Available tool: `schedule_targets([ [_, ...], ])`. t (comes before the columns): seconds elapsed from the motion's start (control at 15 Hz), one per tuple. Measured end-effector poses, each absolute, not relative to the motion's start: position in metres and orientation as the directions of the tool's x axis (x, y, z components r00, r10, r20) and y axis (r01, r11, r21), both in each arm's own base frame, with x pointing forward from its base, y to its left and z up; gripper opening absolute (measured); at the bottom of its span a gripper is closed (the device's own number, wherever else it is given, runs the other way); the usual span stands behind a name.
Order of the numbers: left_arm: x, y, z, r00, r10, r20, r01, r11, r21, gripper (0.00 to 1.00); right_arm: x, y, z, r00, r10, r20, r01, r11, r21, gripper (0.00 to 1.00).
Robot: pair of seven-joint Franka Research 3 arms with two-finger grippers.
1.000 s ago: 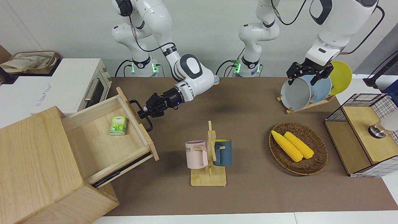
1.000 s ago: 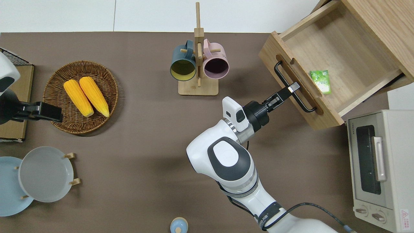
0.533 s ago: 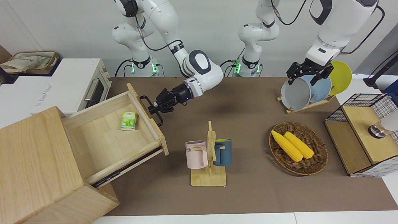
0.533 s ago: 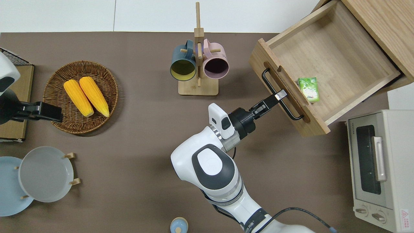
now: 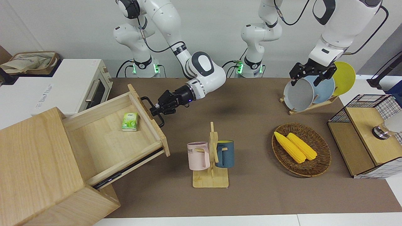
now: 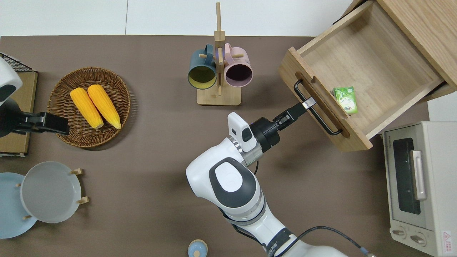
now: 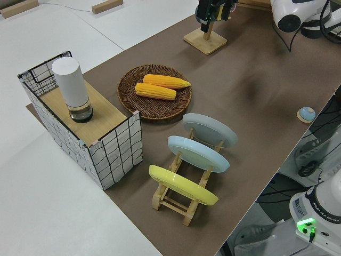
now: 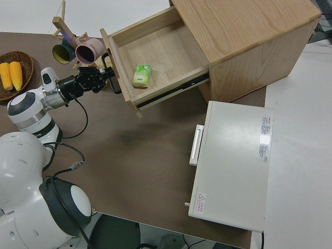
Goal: Slide drawer open with right arm
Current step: 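Open the right gripper and release the drawer handle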
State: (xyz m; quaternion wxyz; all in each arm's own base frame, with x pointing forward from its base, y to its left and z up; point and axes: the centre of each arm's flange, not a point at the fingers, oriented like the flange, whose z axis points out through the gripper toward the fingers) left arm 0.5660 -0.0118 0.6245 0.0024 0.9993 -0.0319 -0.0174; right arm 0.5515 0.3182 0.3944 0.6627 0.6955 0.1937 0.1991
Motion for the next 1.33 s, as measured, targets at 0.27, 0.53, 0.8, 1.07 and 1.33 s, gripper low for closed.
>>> schedule_targets([
  [0.27, 0.566, -0.012, 0.625, 0.997, -0.064, -0.035, -0.064, -0.998, 0.006, 1.00, 0.553, 0.321, 0.397, 0.844, 0.535, 0.029, -0.001, -0.053, 0.999, 0.80],
  [0.53, 0.566, -0.012, 0.625, 0.997, -0.064, -0.035, -0.064, -0.998, 0.006, 1.00, 0.552, 0.323, 0.397, 0.843, 0.537, 0.032, -0.003, -0.055, 0.998, 0.99],
  [0.8, 0.566, -0.012, 0.625, 0.997, -0.064, -0.035, -0.064, -0.998, 0.006, 1.00, 0.554, 0.326, 0.403, 0.842, 0.537, 0.054, -0.017, -0.073, 0.997, 0.99],
  [1.07, 0.566, -0.012, 0.625, 0.997, -0.064, -0.035, -0.064, -0.998, 0.006, 1.00, 0.551, 0.345, 0.428, 0.863, 0.493, 0.113, -0.009, -0.209, 0.978, 0.99],
  [1.33, 0.566, -0.012, 0.625, 0.997, -0.064, -0.035, -0.064, -0.998, 0.006, 1.00, 0.547, 0.364, 0.465, 0.894, 0.410, 0.178, 0.004, -0.406, 0.914, 0.99],
])
